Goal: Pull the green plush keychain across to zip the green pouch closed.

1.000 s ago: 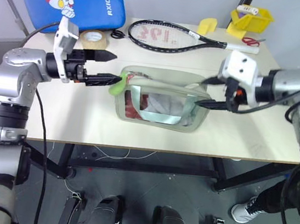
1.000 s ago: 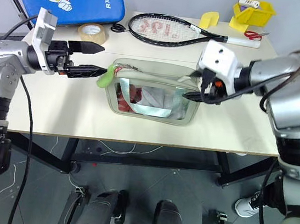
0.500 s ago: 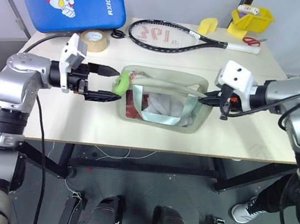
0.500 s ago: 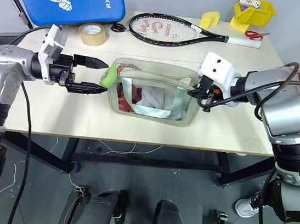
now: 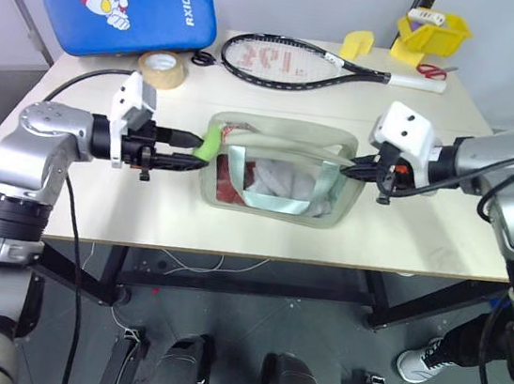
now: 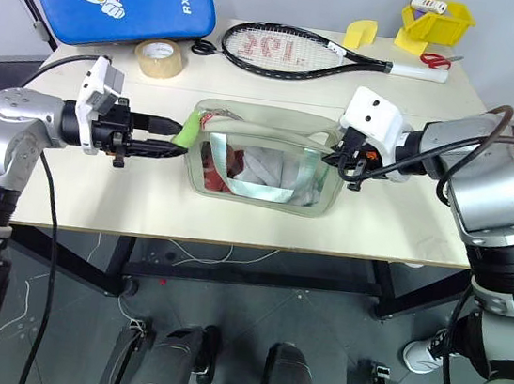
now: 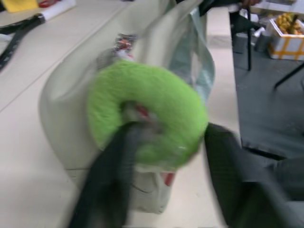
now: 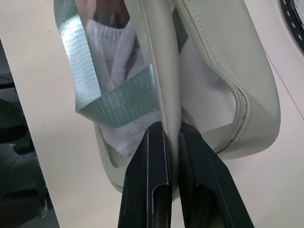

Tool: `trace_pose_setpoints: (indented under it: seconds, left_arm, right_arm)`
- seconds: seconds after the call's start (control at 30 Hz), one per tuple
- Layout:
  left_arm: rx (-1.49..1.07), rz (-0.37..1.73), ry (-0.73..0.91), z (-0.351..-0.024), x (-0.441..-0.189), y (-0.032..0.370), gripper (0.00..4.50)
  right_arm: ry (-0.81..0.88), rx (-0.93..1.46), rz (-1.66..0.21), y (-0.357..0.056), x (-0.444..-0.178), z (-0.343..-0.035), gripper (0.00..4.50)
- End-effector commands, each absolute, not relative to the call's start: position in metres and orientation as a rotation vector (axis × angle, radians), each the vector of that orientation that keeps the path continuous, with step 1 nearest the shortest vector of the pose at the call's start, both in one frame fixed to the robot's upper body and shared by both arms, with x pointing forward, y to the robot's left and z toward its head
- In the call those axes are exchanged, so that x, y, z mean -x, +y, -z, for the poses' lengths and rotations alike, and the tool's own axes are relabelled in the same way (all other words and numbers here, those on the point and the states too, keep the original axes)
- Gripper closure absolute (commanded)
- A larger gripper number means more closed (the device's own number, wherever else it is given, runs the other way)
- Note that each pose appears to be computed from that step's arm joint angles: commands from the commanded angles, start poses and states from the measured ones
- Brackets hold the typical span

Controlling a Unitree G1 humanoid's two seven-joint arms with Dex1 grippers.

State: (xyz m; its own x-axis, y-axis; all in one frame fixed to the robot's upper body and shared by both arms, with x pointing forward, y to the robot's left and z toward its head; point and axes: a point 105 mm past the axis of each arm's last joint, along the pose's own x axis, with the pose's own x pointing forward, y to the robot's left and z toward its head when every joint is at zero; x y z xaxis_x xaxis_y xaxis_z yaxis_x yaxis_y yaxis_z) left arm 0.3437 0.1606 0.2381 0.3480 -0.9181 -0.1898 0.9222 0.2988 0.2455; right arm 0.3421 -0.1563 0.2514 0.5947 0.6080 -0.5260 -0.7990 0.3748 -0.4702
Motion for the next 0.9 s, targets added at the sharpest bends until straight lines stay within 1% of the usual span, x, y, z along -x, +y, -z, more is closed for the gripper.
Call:
trace_pose_setpoints:
  seconds: [0.03, 0.13, 0.23, 0.27, 0.37, 0.43, 0.53, 0.67, 0.73, 0.77, 0.9]
  left_arm:
    - [-0.356, 1.234, -0.066, -0.260, -0.340, 0.158, 4.46]
    - [-0.274, 1.260, -0.158, -0.287, -0.335, 0.155, 4.46]
    - [-0.223, 1.324, -0.224, -0.305, -0.326, 0.147, 4.46]
    - [-0.218, 1.326, -0.236, -0.308, -0.328, 0.144, 4.46]
    - [-0.240, 1.291, -0.243, -0.308, -0.343, 0.129, 4.46]
    - [-0.261, 1.273, -0.220, -0.302, -0.354, 0.119, 4.46]
    - [-0.319, 1.246, -0.163, -0.288, -0.372, 0.105, 3.47]
    - [-0.352, 1.256, -0.156, -0.284, -0.374, 0.102, 1.49]
    - [-0.374, 1.247, -0.168, -0.286, -0.372, 0.108, 0.39]
    - [-0.382, 1.233, -0.169, -0.287, -0.372, 0.112, 0.01]
    - [-0.418, 1.206, -0.157, -0.290, -0.365, 0.136, 0.01]
  right_arm:
    - [0.206, 0.771, -0.897, -0.152, -0.340, -0.272, 4.50]
    - [0.201, 0.764, -0.902, -0.151, -0.340, -0.273, 4.50]
    - [0.201, 0.762, -0.905, -0.150, -0.340, -0.272, 4.50]
    - [0.201, 0.762, -0.907, -0.149, -0.340, -0.272, 4.50]
    - [0.199, 0.760, -0.911, -0.148, -0.340, -0.271, 4.50]
    - [0.198, 0.760, -0.911, -0.147, -0.341, -0.271, 4.50]
    - [0.193, 0.760, -0.910, -0.146, -0.342, -0.271, 4.50]
    - [0.190, 0.759, -0.905, -0.146, -0.341, -0.272, 4.50]
    - [0.188, 0.755, -0.901, -0.146, -0.341, -0.272, 4.50]
    - [0.187, 0.753, -0.900, -0.146, -0.341, -0.272, 4.50]
    - [0.186, 0.750, -0.901, -0.145, -0.341, -0.271, 4.50]
